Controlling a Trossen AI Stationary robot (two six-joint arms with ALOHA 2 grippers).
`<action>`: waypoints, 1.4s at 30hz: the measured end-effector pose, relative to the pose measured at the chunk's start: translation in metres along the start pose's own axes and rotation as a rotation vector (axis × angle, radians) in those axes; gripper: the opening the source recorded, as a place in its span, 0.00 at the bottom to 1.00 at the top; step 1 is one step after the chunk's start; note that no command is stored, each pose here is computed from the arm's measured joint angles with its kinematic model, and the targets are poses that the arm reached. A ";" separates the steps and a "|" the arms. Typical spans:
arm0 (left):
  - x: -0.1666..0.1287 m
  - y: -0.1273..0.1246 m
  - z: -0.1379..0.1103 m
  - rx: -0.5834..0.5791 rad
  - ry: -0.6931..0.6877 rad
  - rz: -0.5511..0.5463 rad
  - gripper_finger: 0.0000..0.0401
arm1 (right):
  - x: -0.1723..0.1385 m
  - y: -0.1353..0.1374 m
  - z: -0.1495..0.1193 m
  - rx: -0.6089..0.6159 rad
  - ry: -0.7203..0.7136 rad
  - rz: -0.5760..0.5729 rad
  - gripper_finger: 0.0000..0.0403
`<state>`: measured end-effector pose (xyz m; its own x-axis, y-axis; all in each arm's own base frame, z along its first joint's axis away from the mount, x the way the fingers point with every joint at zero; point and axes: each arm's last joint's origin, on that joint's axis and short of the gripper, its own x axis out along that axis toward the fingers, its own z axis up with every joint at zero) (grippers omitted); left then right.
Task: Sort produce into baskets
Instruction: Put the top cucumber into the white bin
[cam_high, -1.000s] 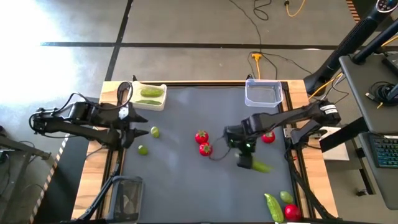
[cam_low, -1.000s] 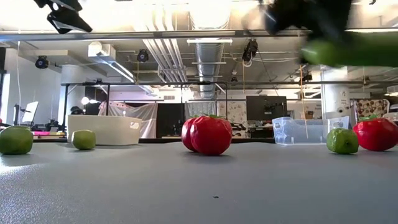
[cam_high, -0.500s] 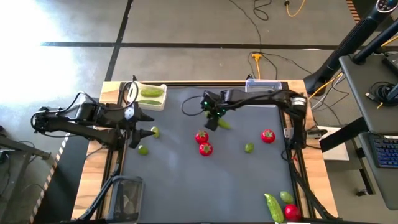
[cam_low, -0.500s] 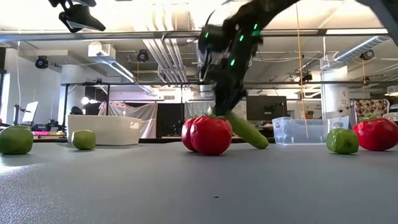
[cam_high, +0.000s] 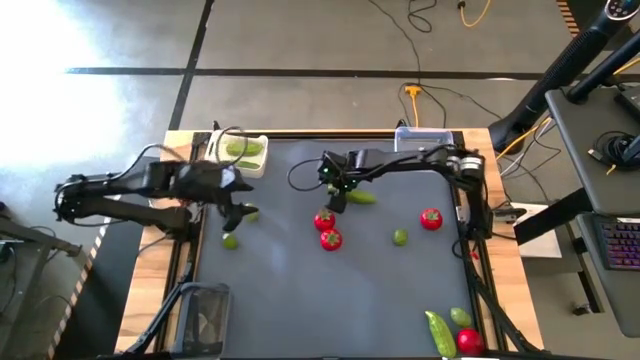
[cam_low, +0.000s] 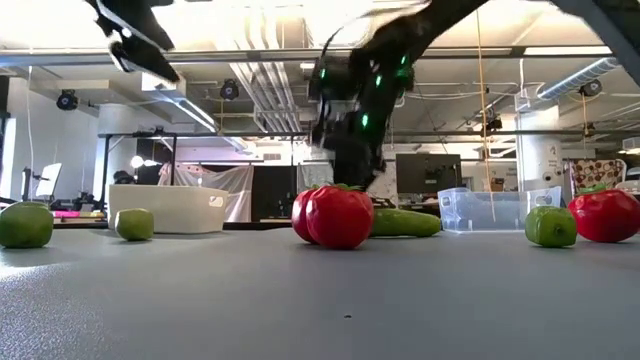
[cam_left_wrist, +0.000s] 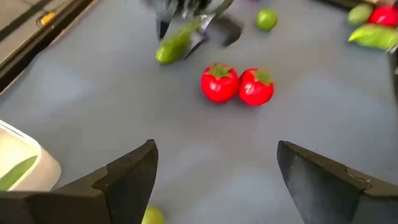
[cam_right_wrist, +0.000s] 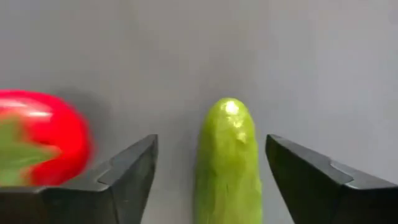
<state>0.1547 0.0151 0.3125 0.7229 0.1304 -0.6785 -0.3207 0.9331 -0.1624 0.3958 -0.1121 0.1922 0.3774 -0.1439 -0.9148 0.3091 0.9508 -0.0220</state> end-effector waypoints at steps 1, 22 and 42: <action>0.007 0.004 0.004 0.014 0.015 0.004 0.78 | -0.012 0.002 0.002 0.001 -0.029 0.003 0.75; 0.185 0.066 0.052 0.275 -0.086 -0.063 0.77 | -0.184 0.128 -0.073 0.189 -0.190 0.106 0.71; 0.285 0.074 0.050 0.366 -0.212 -0.195 0.77 | -0.203 0.157 -0.105 0.290 0.026 0.299 0.71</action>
<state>0.3673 0.1379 0.1427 0.8699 -0.0290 -0.4924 0.0429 0.9989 0.0169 0.2764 0.0955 0.3326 0.4670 0.1376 -0.8735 0.4232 0.8326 0.3574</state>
